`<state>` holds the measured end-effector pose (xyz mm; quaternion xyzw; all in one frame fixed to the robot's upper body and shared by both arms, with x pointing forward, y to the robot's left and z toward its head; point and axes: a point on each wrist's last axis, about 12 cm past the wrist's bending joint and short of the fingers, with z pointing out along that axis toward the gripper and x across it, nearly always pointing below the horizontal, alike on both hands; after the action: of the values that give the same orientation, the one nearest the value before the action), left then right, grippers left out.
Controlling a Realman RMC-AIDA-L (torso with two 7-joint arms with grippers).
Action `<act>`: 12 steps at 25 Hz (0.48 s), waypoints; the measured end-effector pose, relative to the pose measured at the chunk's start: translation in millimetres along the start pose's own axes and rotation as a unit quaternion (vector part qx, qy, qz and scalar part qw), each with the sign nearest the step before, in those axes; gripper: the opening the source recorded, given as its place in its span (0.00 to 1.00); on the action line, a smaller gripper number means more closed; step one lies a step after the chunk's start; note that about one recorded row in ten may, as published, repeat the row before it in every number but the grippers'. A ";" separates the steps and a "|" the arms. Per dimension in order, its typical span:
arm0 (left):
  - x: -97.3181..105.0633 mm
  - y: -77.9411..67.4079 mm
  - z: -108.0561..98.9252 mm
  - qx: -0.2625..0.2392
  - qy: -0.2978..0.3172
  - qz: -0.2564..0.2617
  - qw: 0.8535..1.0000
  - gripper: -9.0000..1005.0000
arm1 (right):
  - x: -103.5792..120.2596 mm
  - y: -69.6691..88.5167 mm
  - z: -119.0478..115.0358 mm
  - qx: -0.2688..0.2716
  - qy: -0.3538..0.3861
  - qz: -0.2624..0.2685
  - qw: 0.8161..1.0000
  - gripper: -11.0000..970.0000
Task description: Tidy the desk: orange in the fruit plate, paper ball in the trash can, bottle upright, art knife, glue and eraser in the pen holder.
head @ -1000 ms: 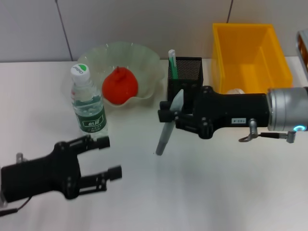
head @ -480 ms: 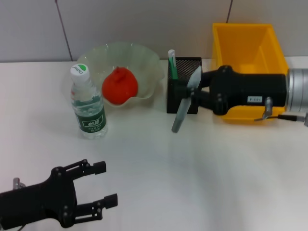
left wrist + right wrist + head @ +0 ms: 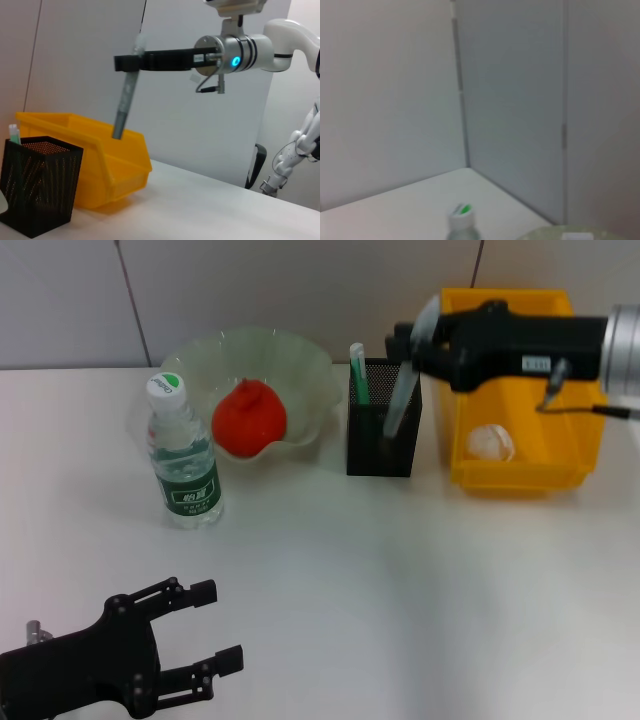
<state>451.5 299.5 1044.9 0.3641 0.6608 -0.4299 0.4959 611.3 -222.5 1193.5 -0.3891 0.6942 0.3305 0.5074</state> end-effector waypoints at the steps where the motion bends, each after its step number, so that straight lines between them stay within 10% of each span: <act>1: -0.6 0.7 0.0 -0.003 -0.003 0.000 1.000 0.82 | -2.2 -3.8 2.3 0.013 0.000 0.002 1.000 0.16; 12: -0.2 3.7 4.7 -0.006 0.004 0.008 1.000 0.82 | -9.7 -30.5 40.8 0.092 0.036 0.023 0.995 0.16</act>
<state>456.5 296.4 1043.7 0.3681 0.6621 -0.4205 0.4992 658.0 -200.3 1190.0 -0.3364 0.7484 0.2620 0.5079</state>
